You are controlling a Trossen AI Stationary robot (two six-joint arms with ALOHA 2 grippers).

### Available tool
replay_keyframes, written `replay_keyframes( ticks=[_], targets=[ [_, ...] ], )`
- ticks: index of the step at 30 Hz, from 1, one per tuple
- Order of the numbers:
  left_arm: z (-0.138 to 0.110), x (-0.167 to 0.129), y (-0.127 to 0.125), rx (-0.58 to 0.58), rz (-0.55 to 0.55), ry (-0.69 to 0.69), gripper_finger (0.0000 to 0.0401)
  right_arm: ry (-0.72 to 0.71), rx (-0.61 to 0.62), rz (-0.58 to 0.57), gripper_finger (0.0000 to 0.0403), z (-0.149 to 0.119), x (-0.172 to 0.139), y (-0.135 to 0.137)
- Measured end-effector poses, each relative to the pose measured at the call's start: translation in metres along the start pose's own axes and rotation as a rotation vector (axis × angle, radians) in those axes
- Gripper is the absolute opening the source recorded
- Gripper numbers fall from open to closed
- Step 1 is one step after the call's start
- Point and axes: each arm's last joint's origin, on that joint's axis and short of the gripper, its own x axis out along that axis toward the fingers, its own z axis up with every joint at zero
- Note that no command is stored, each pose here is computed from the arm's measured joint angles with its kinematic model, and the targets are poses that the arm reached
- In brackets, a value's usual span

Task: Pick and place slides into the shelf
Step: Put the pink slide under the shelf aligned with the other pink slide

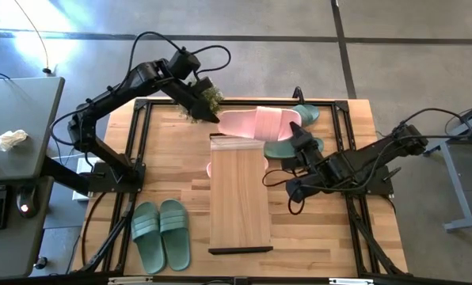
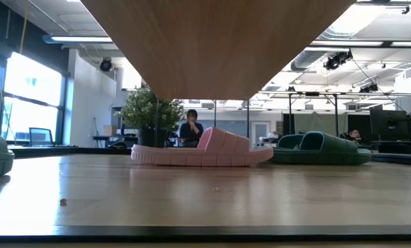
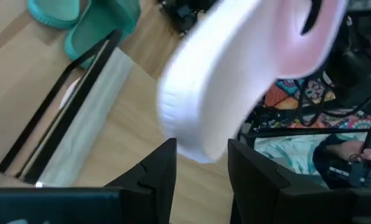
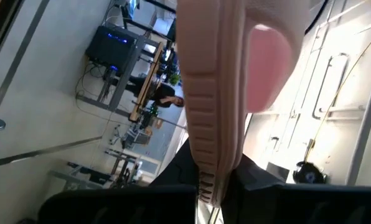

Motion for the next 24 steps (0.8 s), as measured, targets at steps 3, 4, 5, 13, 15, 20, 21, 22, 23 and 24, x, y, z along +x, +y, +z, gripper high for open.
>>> replay_keyframes(
  ticks=[3, 4, 5, 13, 15, 20, 21, 22, 23, 24],
  targets=[
    [0.001, 0.000, 0.000, -0.009, 0.006, -0.012, 0.0127, 0.011, 0.023, -0.001, 0.0003, 0.001, 0.002, -0.001],
    [0.002, 0.000, 0.000, -0.010, 0.005, -0.017, 0.0127, 0.014, 0.029, 0.000, 0.0003, 0.001, 0.003, -0.002],
    [0.002, 0.000, 0.000, -0.011, 0.004, -0.019, 0.0127, 0.018, 0.034, 0.002, 0.0003, 0.001, 0.004, -0.002],
    [0.009, 0.014, 0.011, -0.042, 0.030, 0.007, 0.0127, 0.027, 0.078, 0.002, 0.0003, 0.003, 0.006, -0.004],
    [0.012, 0.019, 0.016, -0.053, 0.034, 0.017, 0.0127, 0.025, 0.078, 0.005, 0.0003, 0.003, 0.006, -0.004],
    [0.014, 0.025, 0.019, -0.060, 0.007, 0.037, 0.0127, 0.027, 0.087, 0.001, 0.0003, 0.003, 0.006, -0.004],
    [0.014, 0.025, 0.020, -0.059, 0.005, 0.039, 0.0127, 0.027, 0.088, 0.002, 0.0003, 0.003, 0.006, -0.004],
    [0.014, 0.025, 0.020, -0.059, 0.006, 0.041, 0.0127, 0.027, 0.088, 0.002, 0.0003, 0.003, 0.006, -0.004],
    [0.014, 0.025, 0.020, -0.058, 0.007, 0.042, 0.0127, 0.026, 0.089, 0.003, 0.0003, 0.003, 0.006, -0.004],
    [0.014, 0.025, 0.020, -0.055, 0.005, 0.046, 0.0127, 0.025, 0.090, 0.004, 0.0003, 0.003, 0.006, -0.004]
  ],
)
